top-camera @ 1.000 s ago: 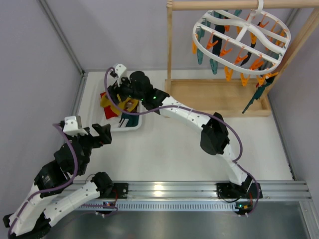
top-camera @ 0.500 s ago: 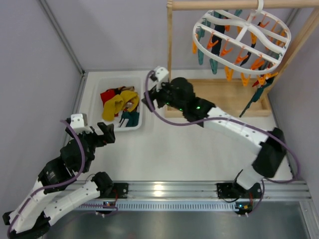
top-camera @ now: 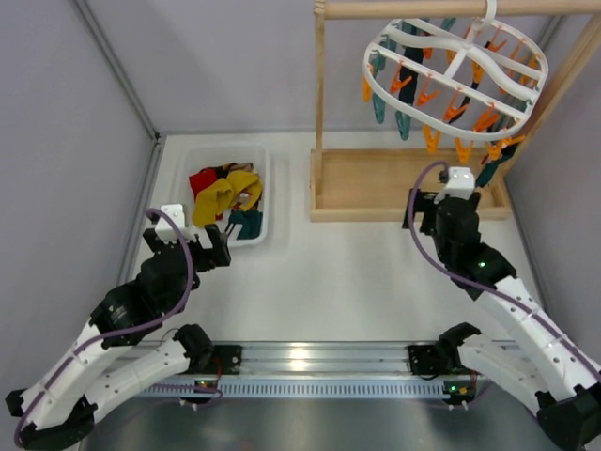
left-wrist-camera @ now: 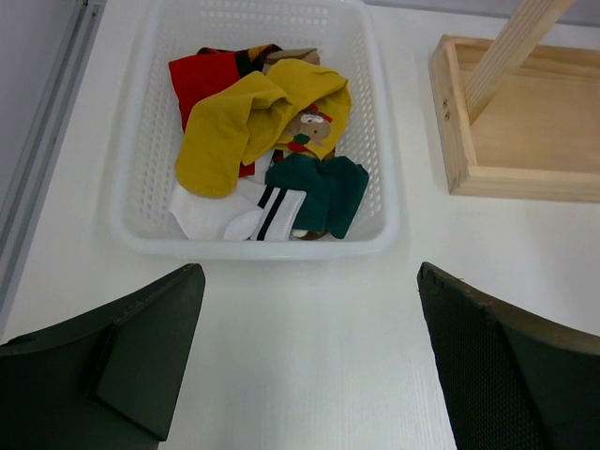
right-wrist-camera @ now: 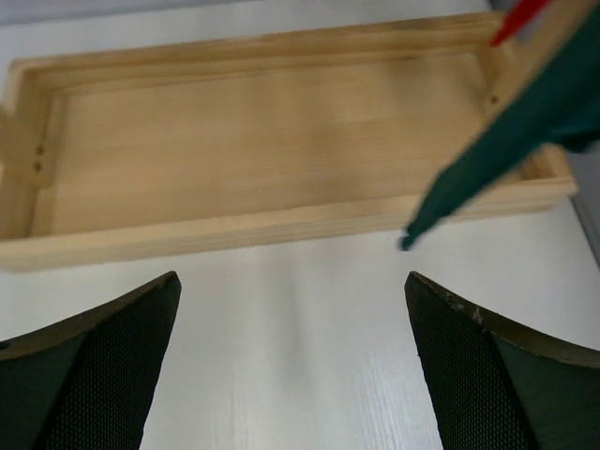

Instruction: Remove the socks clipped to the hanger

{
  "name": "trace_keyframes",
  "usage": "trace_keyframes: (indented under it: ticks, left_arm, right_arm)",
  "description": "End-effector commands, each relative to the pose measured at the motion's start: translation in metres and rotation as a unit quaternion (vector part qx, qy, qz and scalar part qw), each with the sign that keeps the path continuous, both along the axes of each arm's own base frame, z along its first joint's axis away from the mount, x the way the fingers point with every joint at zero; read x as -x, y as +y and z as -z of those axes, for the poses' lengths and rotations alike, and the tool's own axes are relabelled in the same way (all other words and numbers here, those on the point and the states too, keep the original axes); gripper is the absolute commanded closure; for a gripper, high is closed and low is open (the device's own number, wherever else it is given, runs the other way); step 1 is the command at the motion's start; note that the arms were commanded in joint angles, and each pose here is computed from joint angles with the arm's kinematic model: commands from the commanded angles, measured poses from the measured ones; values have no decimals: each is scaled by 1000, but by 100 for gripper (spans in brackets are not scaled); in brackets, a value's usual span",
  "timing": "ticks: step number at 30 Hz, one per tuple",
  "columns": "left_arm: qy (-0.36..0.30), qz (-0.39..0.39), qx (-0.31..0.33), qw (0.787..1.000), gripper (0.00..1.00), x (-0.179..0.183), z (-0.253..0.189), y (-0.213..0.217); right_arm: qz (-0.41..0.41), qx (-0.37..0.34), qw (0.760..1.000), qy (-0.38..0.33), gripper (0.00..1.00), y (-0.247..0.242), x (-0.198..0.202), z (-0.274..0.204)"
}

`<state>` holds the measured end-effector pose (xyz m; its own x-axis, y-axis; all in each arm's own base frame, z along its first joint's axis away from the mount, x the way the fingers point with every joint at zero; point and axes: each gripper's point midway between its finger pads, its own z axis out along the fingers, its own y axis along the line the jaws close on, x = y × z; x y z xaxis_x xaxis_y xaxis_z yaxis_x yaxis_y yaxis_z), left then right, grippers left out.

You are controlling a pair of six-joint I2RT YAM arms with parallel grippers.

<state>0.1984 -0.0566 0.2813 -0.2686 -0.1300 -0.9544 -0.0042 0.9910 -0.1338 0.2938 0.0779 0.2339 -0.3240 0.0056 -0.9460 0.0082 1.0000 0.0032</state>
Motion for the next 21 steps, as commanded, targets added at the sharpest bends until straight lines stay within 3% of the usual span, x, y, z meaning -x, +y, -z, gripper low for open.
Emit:
trace_keyframes:
  ticks: [1, 8, 17, 20, 21]
  left_arm:
    - [5, 9, -1, 1000, 1, -6, -1, -8]
    - [16, 22, -3, 1000, 1, -7, 4, -15]
    - [7, 25, 7, 1000, 1, -2, 1, -11]
    - [6, 26, 9, 1000, 1, -2, 0, -11]
    - [6, 24, 8, 1000, 1, -2, 0, -11]
  right_arm:
    - [154, -41, 986, -40, 1, -70, 7, -14]
    - [296, -22, 950, -94, 1, -139, -7, -28]
    - [237, -6, 961, -138, 4, -133, -70, -26]
    - [227, 9, 961, -157, 33, -133, -76, -29]
    - [219, 6, 962, -161, 67, -130, -77, -31]
